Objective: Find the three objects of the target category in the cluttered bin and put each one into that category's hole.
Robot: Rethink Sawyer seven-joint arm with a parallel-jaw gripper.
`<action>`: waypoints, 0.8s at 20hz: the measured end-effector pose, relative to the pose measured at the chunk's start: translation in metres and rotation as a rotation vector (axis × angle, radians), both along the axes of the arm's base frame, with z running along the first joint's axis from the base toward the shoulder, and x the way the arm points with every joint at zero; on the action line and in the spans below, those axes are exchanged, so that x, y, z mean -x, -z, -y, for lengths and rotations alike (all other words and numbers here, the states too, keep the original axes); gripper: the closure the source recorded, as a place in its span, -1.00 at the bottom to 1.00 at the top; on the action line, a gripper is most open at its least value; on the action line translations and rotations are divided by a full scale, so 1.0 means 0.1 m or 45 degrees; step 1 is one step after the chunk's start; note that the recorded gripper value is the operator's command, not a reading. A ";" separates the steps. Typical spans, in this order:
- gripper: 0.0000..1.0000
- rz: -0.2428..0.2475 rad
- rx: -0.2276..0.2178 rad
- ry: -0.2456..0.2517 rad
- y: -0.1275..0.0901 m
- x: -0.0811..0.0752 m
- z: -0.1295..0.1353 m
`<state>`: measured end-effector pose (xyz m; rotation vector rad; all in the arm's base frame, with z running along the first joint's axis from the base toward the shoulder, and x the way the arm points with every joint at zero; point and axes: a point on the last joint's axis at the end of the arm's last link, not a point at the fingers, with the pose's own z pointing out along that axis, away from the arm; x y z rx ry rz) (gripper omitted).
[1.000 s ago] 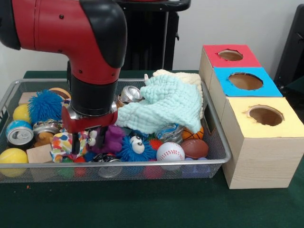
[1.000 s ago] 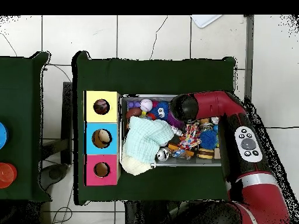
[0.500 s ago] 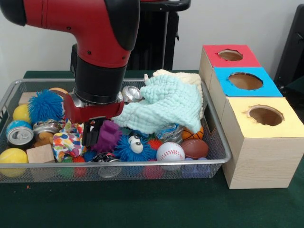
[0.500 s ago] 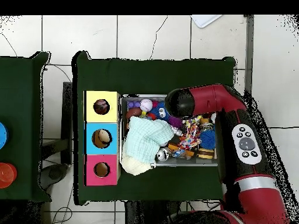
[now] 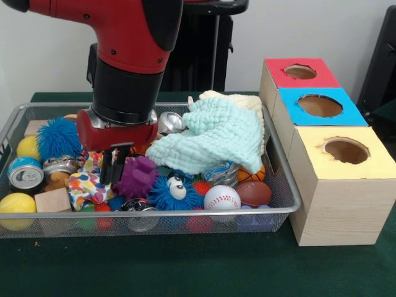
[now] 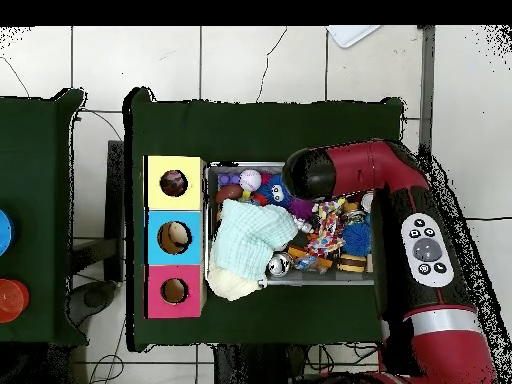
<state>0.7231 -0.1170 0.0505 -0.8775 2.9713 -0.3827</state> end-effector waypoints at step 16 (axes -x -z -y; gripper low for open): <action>-1.00 -0.062 0.078 0.070 -0.56 0.03 0.28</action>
